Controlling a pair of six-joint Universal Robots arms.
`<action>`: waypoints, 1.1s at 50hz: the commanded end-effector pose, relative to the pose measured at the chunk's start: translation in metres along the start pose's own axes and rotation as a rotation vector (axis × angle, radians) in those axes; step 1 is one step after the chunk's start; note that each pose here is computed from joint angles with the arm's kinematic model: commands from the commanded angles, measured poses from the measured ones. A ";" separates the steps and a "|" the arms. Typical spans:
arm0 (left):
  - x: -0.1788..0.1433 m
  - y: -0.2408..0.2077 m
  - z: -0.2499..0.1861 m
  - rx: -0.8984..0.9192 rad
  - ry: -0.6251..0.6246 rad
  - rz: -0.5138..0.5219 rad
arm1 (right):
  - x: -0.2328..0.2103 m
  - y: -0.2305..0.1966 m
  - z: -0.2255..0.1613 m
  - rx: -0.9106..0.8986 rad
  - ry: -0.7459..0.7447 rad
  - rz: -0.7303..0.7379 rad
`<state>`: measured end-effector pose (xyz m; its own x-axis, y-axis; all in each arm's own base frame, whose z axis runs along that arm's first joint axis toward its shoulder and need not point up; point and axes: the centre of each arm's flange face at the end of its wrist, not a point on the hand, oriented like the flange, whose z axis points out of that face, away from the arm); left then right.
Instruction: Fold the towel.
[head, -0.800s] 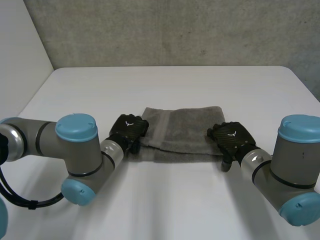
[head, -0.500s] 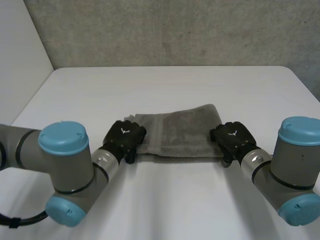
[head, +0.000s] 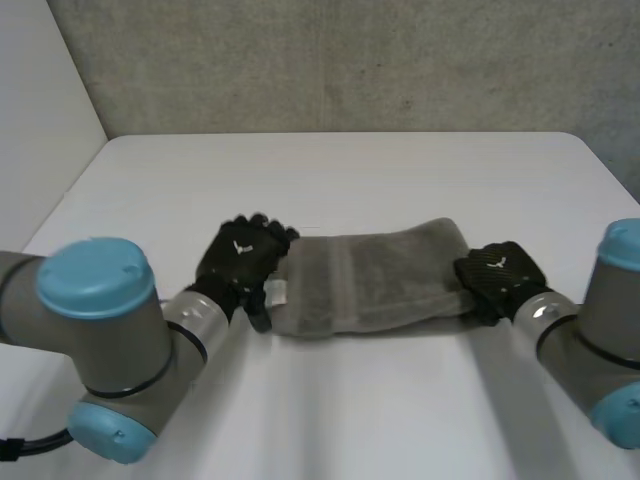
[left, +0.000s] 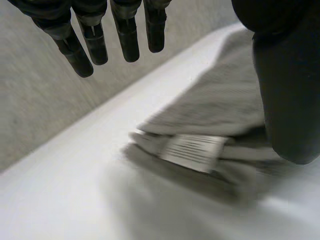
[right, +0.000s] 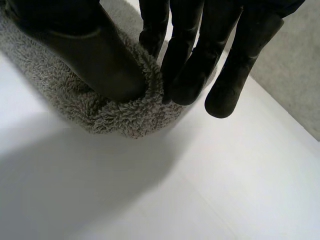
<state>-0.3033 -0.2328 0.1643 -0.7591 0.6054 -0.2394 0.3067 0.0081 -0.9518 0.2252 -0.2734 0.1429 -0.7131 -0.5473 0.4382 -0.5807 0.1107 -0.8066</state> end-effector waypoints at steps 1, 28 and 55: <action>-0.016 -0.053 -0.012 0.155 -0.047 0.007 | 0.025 0.002 -0.013 -0.090 0.013 -0.218; -0.034 -0.086 0.007 0.259 -0.120 -0.213 | -0.128 -0.106 -0.045 0.333 -0.275 -0.304; 0.049 0.026 0.026 -0.091 0.064 -0.185 | -0.064 -0.047 0.017 0.064 -0.206 0.239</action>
